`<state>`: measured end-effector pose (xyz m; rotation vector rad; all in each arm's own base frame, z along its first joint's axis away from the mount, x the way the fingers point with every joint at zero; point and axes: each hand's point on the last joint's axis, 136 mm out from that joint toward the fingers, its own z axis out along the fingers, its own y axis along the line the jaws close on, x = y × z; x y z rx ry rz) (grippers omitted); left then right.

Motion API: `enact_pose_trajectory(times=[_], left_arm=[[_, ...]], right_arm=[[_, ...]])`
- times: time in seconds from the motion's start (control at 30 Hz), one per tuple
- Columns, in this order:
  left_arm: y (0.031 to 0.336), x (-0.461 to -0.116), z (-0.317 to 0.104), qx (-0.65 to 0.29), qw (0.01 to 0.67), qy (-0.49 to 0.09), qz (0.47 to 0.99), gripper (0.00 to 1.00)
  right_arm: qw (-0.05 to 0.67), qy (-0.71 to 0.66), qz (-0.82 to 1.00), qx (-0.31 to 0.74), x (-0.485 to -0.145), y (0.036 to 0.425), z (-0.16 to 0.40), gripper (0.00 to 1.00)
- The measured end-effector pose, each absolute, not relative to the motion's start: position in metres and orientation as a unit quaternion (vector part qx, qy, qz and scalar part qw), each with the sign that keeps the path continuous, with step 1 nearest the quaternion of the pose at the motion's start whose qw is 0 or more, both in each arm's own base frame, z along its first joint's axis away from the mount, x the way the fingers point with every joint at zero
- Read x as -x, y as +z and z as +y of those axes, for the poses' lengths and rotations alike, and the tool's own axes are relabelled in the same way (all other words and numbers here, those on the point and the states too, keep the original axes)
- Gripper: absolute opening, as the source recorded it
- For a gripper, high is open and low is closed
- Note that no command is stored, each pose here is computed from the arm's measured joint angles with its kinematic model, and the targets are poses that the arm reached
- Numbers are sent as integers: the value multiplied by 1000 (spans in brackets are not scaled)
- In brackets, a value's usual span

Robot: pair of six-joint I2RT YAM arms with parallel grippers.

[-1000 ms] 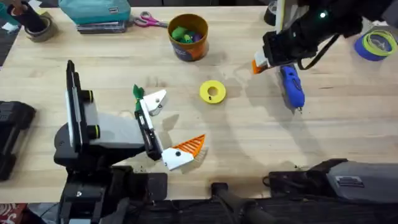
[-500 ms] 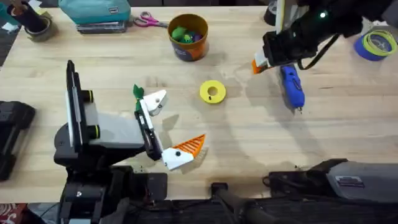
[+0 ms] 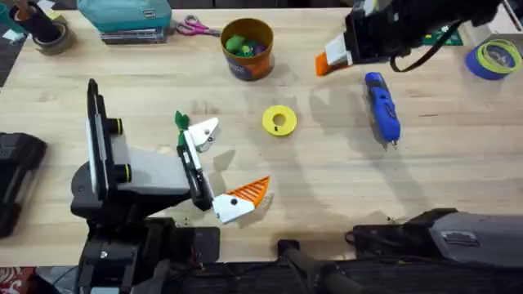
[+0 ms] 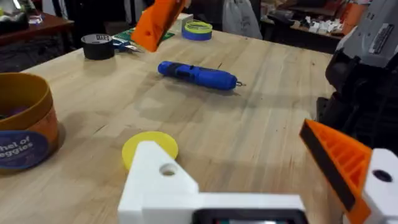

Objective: Pick up the gripper from the table and insert it into the empty holder that is missing its gripper. Then pick up a screw, insert it into the mounting hole, and use the screwdriver to tighten it. Finally, clean up the table by picking up the vegetable and placing it into the bucket.

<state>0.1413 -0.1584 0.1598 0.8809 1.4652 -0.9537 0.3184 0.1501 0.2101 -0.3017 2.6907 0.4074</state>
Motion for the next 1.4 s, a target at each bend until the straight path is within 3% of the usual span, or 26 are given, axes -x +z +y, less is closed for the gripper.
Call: enact_pose_trajectory(times=[0.4, 0.87, 1.0, 1.4], left_arm=[[160, -141, -158, -373, 558, -404, 621, 985], [160, -141, -158, -373, 558, -404, 621, 985], [160, -141, -158, -373, 558, -404, 621, 985], [160, -141, -158, -373, 558, -404, 621, 986]], right_arm=[[251, 407, 861, 172, -316, 272, 200, 9], [173, 633, 716, 239, -262, 261, 221, 8], [134, 678, 683, 236, -243, 240, 221, 8], [31, 703, 685, 187, -239, 198, 234, 8]])
